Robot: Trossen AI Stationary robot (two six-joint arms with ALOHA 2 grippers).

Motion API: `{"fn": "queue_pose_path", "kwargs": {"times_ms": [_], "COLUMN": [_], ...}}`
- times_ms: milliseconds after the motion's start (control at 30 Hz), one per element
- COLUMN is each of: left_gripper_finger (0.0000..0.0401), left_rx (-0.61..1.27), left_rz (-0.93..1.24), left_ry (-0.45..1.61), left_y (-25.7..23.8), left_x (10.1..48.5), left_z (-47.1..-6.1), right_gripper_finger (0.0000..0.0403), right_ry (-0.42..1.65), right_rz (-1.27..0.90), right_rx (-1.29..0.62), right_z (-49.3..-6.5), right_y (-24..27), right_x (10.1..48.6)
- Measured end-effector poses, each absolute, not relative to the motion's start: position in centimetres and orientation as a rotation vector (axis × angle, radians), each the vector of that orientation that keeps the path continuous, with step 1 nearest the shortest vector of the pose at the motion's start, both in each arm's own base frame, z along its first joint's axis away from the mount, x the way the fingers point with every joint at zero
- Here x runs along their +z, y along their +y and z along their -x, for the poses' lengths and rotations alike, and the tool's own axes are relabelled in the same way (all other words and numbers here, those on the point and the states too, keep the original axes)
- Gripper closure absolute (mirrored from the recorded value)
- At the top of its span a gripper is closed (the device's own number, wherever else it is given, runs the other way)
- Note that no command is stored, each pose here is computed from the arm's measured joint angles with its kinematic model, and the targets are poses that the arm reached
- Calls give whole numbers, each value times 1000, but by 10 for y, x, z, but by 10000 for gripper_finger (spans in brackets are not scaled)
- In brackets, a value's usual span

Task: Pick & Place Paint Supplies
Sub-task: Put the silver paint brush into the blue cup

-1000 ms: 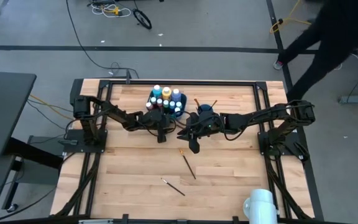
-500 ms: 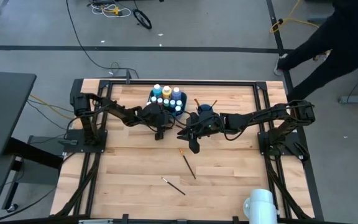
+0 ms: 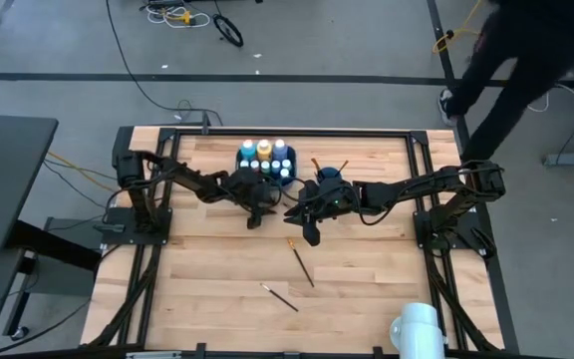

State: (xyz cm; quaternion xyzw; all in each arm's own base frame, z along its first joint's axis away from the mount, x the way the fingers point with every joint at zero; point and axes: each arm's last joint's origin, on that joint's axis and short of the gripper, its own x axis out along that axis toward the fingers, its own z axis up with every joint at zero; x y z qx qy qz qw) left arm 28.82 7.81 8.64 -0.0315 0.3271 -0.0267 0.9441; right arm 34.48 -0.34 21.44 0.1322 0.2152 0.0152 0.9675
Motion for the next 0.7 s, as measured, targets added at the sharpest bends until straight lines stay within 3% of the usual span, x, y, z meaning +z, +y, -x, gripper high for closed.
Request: {"fn": "queue_pose_path", "kwargs": {"times_ms": [233,533,700], "left_gripper_finger": [247,247,248], "left_rx": [-106,173,195], "left_rz": [26,-213,-214], "left_ry": [667,696,679], "left_y": [47,40,43], "left_x": [93,118,121], "left_z": [-294,-288,-288], "right_gripper_finger": [314,314,314], "right_ry": [436,506,567], "right_rz": [-265,-169,-75], "right_rx": [32,42,-104], "right_z": [-345,-342,-341], "right_y": [-3,9,32], "right_x": [214,208,194]}}
